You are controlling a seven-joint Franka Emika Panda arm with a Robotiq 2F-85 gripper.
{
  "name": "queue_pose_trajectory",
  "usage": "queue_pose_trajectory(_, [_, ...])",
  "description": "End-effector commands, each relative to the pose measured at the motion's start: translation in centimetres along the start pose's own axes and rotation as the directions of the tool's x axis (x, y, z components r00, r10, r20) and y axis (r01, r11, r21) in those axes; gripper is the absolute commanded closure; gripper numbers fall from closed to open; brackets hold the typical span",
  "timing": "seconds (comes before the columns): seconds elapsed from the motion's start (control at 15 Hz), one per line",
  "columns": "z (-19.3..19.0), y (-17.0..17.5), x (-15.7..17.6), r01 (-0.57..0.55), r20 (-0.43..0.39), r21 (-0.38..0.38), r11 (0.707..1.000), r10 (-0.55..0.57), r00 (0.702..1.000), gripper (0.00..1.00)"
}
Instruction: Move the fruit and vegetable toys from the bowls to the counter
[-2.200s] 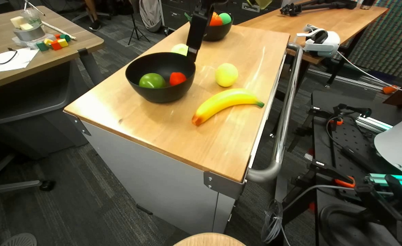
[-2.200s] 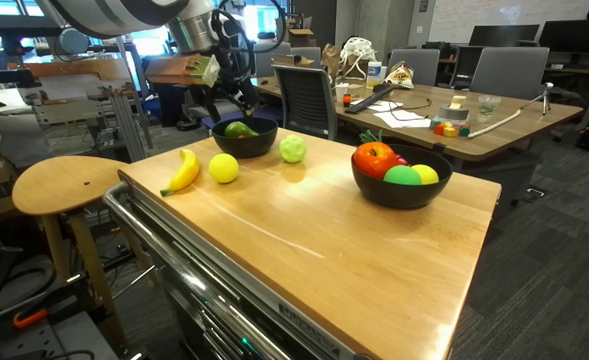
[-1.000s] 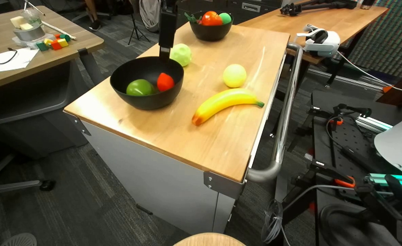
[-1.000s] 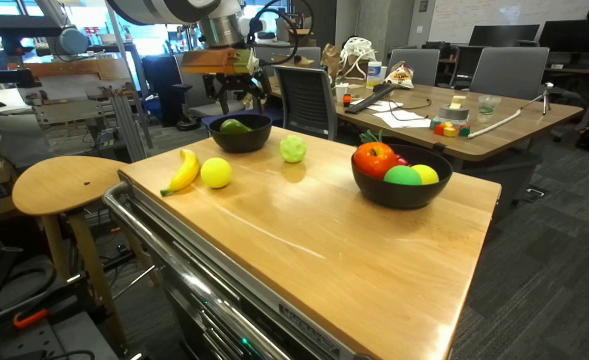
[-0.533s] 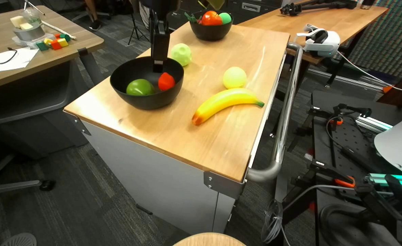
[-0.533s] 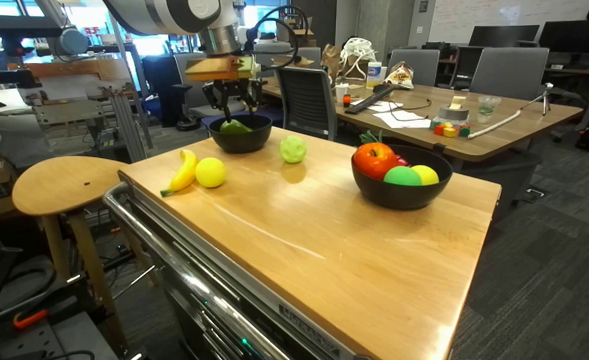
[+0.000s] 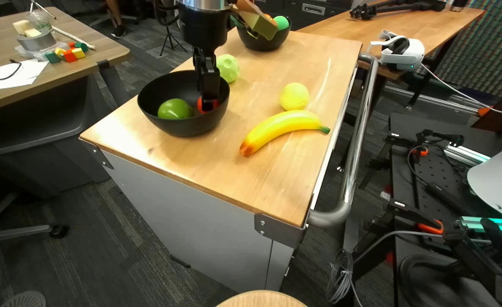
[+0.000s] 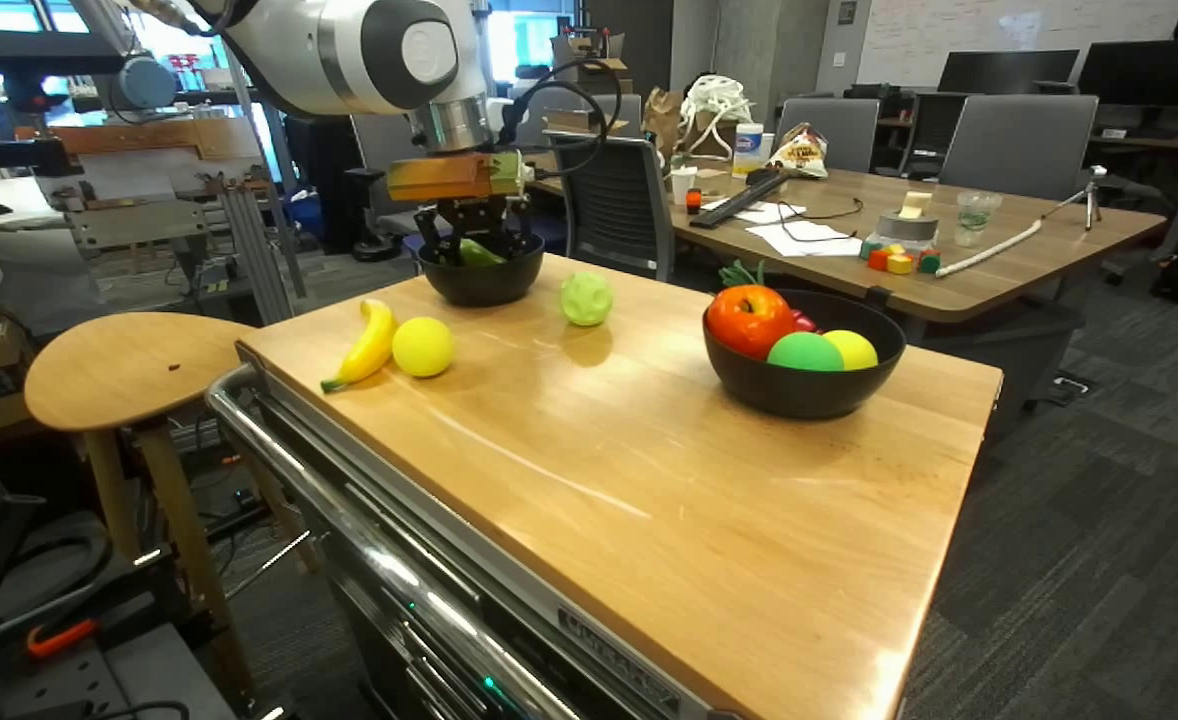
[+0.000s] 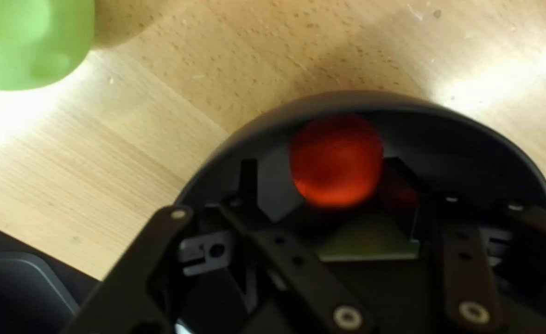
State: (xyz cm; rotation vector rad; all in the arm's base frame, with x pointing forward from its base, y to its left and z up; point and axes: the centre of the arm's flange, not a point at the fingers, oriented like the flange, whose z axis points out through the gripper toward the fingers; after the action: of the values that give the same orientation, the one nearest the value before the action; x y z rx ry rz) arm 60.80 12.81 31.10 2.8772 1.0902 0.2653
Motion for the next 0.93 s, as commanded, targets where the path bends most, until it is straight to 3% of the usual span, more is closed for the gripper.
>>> queue_pose_trajectory(0.0, [0.4, 0.7, 0.0, 0.003, 0.027, -0.006, 1.000, -0.003, 1.000, 0.62])
queue_pose_trajectory(0.13, [0.7, 0.8, -0.2, -0.005, 0.032, -0.008, 1.000, 0.006, 0.999, 0.77])
queue_pose_trajectory(0.4, [-1.0, 1.0, -0.6, -0.032, 0.012, -0.002, 0.999, 0.032, 0.999, 0.77])
queue_pose_trajectory(0.6, [-5.4, 1.1, -0.7, -0.053, -0.049, -0.009, 0.999, 0.053, 0.997, 0.77])
queue_pose_trajectory(0.87, [-13.8, 2.1, -2.5, -0.118, -0.191, -0.068, 0.991, 0.103, 0.976, 0.77])
